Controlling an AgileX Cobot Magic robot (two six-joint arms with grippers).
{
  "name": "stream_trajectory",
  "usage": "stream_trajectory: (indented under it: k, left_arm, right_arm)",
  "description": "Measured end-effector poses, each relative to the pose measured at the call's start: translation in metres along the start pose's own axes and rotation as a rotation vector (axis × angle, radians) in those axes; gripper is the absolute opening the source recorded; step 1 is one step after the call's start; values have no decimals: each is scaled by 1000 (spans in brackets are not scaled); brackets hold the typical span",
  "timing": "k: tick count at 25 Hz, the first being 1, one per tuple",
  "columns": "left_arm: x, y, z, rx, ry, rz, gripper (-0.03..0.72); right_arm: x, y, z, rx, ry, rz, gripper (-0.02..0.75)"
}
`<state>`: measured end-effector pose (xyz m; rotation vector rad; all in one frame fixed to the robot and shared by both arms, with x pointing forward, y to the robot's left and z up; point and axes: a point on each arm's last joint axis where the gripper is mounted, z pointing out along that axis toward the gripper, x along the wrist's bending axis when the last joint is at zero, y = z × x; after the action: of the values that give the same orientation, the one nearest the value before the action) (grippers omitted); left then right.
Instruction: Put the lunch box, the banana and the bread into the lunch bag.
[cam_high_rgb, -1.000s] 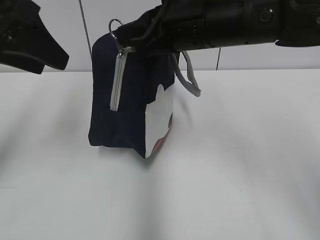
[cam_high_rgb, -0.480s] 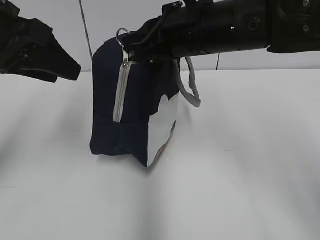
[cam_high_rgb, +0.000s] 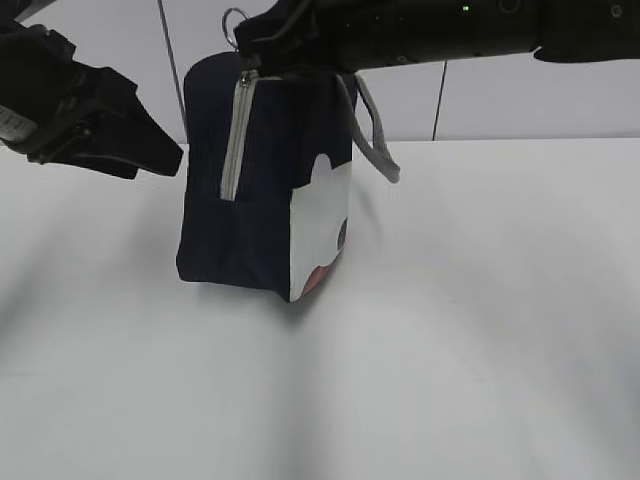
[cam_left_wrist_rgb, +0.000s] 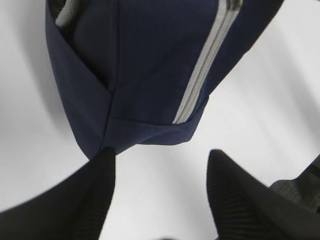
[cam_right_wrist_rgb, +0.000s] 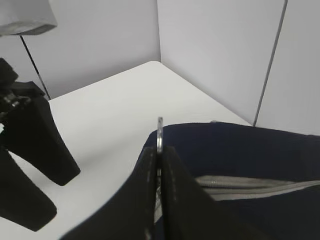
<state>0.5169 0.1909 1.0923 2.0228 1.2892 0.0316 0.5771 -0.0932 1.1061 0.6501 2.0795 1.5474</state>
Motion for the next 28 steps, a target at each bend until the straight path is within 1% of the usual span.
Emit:
stream_trajectory:
  k: [4,10,14,17,20,26,28]
  left_arm:
    - [4,1,7,0,4,8,413]
    - [4,4,7,-33,3,37,413]
    - [3,6,7,-52,-3,68,413]
    - [2,8,7,-78,-10,98,413]
    - [2,9,7,-87,-14,107,413]
    - [2,10,7,-95,-12,113,413]
    - [2,10,7,-97,-10,136,413]
  right_arm:
    - [-3,8,0,-14,-14,-26,-16]
    - [-4,8,0,-13,-33,-24,-16]
    - [-4,8,0,-5,-32,-3,-16]
    - [-3,6,0,22,-16,19,-16]
    - [-2,3,-1,49,-7,42,-16]
    - [-2,4,-1,59,-2,55,-16]
    - [-2,4,-1,60,1,53,-16]
